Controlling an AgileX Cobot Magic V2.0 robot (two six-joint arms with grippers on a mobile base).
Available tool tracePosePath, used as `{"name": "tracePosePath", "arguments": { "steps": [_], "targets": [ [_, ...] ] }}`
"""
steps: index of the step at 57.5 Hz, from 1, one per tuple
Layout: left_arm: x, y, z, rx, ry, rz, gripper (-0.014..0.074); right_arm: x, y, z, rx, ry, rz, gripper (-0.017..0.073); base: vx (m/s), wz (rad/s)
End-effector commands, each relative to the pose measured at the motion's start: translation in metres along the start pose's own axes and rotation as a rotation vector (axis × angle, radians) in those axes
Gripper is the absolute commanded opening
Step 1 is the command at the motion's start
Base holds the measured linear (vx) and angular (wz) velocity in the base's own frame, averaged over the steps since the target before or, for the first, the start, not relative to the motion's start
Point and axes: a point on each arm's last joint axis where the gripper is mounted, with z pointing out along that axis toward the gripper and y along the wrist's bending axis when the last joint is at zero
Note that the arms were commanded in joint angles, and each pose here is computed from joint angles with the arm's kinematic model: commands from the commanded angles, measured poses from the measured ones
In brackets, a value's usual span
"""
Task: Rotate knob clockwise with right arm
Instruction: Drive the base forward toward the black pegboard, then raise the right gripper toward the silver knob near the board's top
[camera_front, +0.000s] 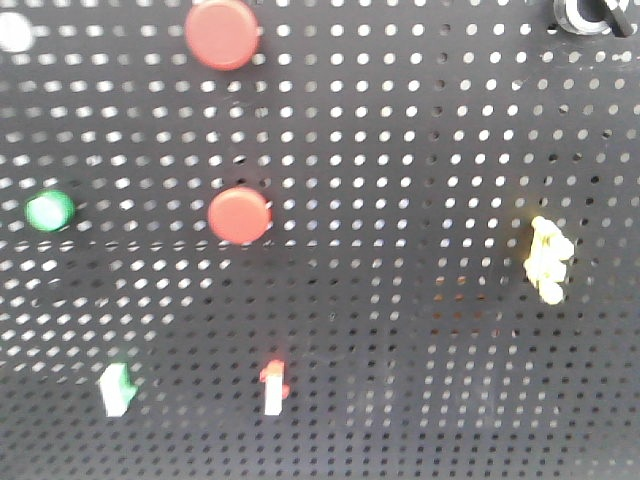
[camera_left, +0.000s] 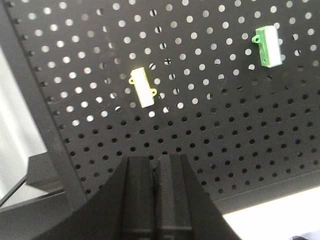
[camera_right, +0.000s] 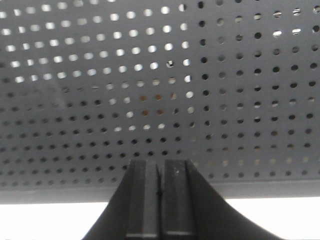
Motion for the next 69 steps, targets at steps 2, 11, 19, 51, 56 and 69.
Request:
{"name": "tracePosePath", "arguments": {
  "steps": [2, 11, 19, 51, 56, 69],
  "targets": [
    [0.003, -0.002, -0.001, -0.005, -0.061, -0.01, -0.0006, -0.006, 0.0, -0.001, -0.004, -0.091, -0.007, -0.0007, 0.06, -0.04],
    [0.003, -0.002, -0.001, -0.005, -0.061, -0.01, -0.0006, -0.006, 0.0, -0.001, -0.004, -0.091, -0.007, -0.0007, 0.04, -0.03],
    [0.003, -0.002, -0.001, -0.005, -0.061, -0.01, -0.0006, -0.008, 0.001, -0.001, -0.007, -0.119, -0.007, -0.0007, 0.02, -0.02],
    [0.003, -0.002, -0.001, -0.005, -0.061, -0.01, -0.0006, -0.227, 0.021, -0.001, 0.016, -0.331, -0.129, -0.0007, 0.0, 0.0],
    [0.003, -0.002, -0.001, -0.005, -0.061, -0.01, -0.0006, -0.266, 0.024, 0.019, 0.034, -0.296, -0.131, -0.0007, 0.0, 0.0],
    [0.003, -0.002, -0.001, -0.005, -0.061, -0.01, -0.0006, -0.315, 0.028, 0.056, 0.041, -0.284, -0.117, -0.0007, 0.0, 0.0]
  ]
}}
